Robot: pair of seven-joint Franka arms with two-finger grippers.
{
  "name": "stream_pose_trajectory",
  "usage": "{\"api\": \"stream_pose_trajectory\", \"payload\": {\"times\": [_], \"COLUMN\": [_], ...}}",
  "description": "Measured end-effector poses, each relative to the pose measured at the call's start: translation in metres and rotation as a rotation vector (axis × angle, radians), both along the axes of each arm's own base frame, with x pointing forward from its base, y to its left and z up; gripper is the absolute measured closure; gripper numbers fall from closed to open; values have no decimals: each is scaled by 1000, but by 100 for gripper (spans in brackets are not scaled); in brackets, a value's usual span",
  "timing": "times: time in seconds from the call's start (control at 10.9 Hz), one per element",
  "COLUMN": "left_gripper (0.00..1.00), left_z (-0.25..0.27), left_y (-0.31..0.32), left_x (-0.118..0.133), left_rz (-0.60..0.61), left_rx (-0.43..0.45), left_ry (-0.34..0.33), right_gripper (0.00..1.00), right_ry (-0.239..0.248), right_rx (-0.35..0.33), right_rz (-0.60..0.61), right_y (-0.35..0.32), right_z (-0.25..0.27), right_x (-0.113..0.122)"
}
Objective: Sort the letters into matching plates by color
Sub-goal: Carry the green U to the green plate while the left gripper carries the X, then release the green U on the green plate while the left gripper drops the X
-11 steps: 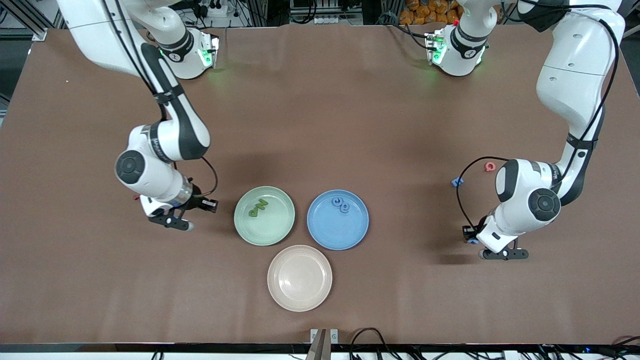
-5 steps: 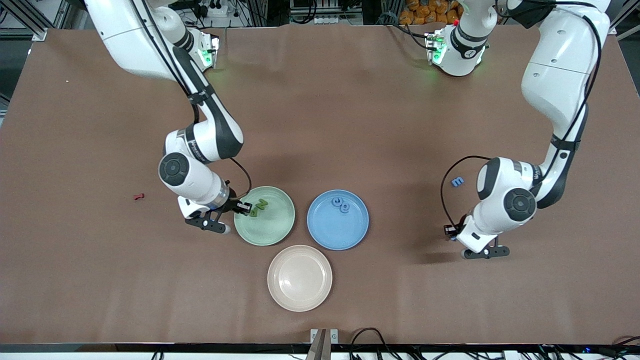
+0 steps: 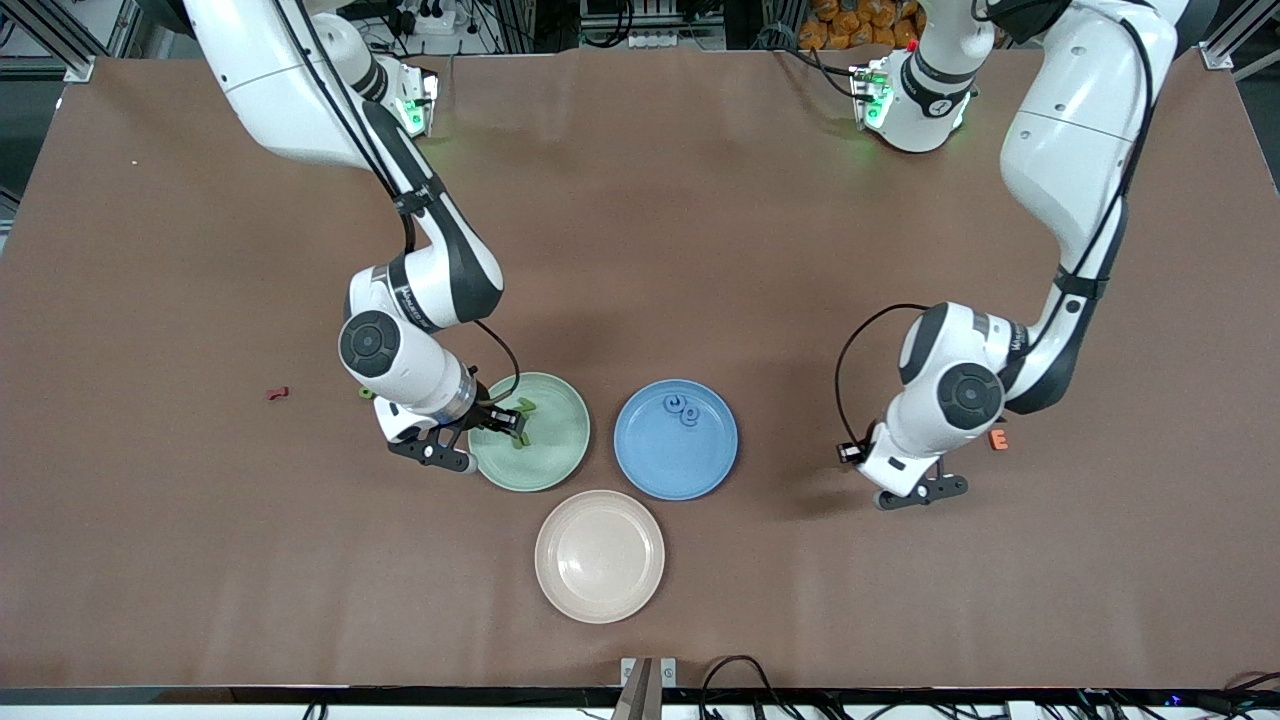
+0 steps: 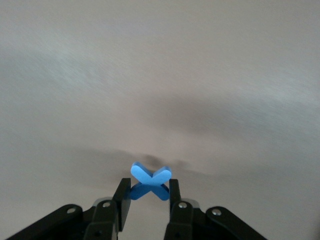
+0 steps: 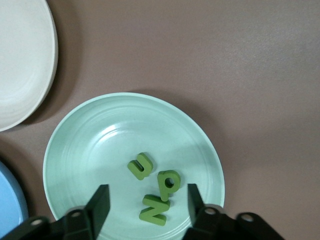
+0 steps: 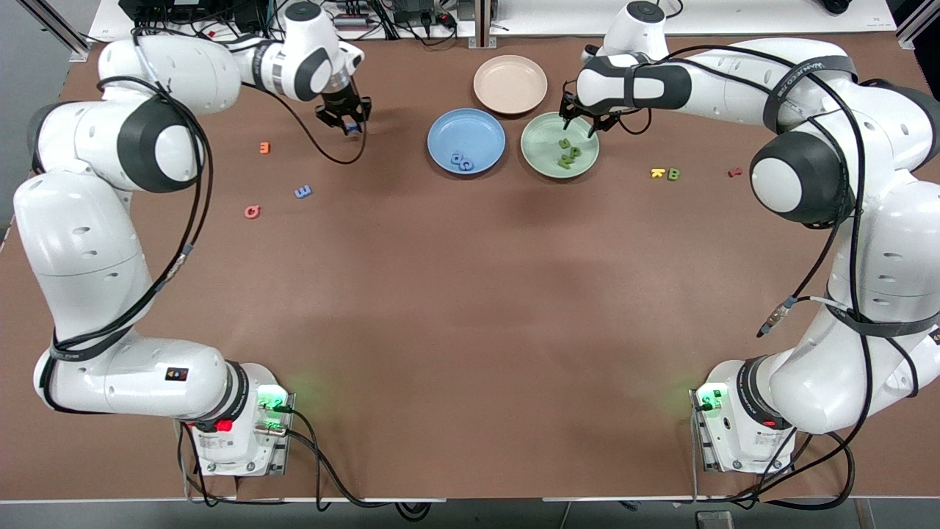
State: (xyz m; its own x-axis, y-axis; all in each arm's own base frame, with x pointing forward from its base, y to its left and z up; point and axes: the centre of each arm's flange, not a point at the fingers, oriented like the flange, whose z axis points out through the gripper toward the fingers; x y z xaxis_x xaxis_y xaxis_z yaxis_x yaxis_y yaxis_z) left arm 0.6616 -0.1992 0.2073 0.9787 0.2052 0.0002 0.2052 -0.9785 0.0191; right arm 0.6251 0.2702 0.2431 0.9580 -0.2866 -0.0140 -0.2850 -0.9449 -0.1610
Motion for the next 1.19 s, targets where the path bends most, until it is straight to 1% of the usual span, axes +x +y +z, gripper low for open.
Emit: {"api": "stream_pose_trajectory", "payload": {"times": [0.09,0.18,0.28,0.46,0.64,1.01,1.19], "left_gripper": [65,65,65,65,65,65,65], "left_z": [2,4,6,11,15,21,25], "left_y": [-18,-35,-49,-71,-91,-140,-156], "left_x": [-6,-11,-16,-25,-33,-57,-66], "left_rz": [28,50,71,105,141,182,207], "left_rx": [0,0,1,3,1,-13,-19], "left_ry": [1,0,1,2,0,2,-1], "right_gripper": [22,8,0,0,0,0,0], "right_ry": [0,11,28,62,94,146,165], "right_rx": [-1,-7,-14,-22,-29,-131,-161], "right_rz": [4,25,50,69,69,91,78], "right_y": [-2,-6,-15,-48,-87,-140,-172], "right_z": [0,0,0,4,2,-18,-20], "right_x": [1,2,4,12,14,-7,-16]}}
